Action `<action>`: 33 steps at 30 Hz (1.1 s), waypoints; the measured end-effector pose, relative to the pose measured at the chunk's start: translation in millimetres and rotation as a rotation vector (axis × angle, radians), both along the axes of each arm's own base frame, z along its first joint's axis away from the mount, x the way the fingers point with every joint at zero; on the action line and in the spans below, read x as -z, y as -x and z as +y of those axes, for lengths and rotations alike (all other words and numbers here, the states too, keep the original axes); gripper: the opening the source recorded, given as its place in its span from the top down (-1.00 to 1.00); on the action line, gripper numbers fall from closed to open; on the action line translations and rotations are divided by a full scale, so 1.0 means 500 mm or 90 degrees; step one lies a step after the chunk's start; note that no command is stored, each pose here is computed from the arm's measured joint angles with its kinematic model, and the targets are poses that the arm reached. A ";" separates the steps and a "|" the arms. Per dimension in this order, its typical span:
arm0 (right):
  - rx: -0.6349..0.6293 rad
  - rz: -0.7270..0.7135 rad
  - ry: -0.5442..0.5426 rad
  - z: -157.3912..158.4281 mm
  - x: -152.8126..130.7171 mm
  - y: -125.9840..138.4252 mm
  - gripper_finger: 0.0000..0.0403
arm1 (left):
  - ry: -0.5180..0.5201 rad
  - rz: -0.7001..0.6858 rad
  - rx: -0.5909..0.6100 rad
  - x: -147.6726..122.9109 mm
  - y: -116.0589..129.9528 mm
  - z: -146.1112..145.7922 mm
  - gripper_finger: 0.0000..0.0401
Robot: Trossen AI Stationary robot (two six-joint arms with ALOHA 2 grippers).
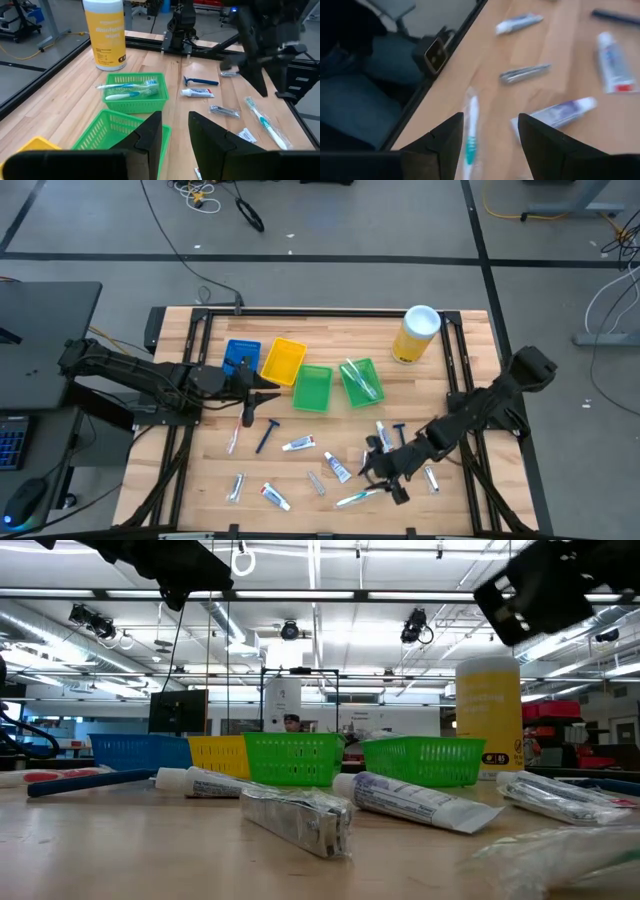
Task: Pick & Place Travel size toiletries
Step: Put the green toothbrush into the right green bin
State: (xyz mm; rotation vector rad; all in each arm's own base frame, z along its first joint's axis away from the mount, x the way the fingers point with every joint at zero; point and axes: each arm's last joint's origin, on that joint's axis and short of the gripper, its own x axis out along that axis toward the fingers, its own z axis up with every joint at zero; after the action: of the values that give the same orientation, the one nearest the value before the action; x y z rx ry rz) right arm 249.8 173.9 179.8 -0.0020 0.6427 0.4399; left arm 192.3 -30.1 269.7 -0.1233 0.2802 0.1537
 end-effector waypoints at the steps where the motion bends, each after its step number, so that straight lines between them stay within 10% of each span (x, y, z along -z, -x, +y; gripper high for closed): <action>1: -0.008 0.012 -0.003 0.006 0.008 -0.004 0.01 | 0.000 0.000 0.000 0.000 0.000 0.000 0.48; 33: 0.019 0.152 0.030 0.066 0.156 -0.025 0.12 | 0.015 -0.001 -0.002 0.000 0.000 0.000 0.48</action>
State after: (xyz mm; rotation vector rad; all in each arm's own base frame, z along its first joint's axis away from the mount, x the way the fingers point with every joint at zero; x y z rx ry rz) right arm 262.1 206.9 101.6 0.0165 0.8864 0.3988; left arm 192.3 -30.2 269.5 -0.1472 0.2806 0.1535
